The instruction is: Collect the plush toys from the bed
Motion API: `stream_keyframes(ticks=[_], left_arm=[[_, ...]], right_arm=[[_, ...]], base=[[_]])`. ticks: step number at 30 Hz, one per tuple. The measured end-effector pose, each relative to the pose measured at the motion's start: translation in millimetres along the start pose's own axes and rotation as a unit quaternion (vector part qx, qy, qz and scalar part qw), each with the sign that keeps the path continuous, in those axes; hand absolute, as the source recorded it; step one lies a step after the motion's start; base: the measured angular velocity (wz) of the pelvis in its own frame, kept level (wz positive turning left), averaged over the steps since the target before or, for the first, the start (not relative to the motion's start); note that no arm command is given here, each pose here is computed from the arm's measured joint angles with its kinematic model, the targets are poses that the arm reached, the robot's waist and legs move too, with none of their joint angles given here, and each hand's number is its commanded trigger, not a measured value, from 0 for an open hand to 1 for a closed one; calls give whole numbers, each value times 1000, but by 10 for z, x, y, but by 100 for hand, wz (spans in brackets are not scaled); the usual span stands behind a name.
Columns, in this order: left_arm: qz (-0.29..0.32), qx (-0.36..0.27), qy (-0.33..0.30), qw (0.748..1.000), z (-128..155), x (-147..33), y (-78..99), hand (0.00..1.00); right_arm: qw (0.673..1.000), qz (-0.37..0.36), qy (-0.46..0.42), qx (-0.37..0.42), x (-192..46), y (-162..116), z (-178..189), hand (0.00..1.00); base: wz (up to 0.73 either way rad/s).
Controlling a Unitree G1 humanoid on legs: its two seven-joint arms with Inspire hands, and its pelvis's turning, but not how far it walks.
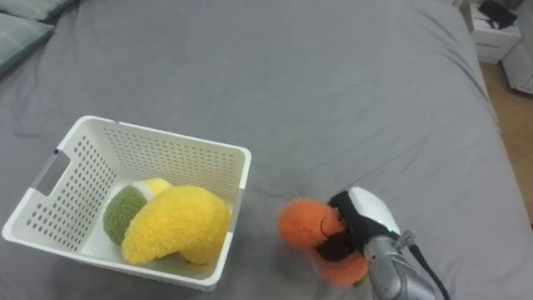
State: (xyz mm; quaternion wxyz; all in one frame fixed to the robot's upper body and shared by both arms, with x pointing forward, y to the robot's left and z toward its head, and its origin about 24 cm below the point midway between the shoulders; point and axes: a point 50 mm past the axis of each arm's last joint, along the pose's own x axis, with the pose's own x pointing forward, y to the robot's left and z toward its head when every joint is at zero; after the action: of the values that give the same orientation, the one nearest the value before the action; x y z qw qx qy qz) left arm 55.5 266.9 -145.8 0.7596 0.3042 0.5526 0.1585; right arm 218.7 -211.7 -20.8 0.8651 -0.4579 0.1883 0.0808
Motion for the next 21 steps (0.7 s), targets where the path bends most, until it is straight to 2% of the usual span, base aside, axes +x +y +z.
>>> stream_keyframes(ticks=[7, 21], left_arm=[[-3, -6, 15, 1000, -76, -10, -21, 0], [-9, -11, 12, 1000, -44, -26, -76, 0]], right_arm=[[991, -107, -71, 39, -92, -494, 296, 100], [978, -148, -128, 67, -114, -723, 551, 100]], base=[[-6], [0]])
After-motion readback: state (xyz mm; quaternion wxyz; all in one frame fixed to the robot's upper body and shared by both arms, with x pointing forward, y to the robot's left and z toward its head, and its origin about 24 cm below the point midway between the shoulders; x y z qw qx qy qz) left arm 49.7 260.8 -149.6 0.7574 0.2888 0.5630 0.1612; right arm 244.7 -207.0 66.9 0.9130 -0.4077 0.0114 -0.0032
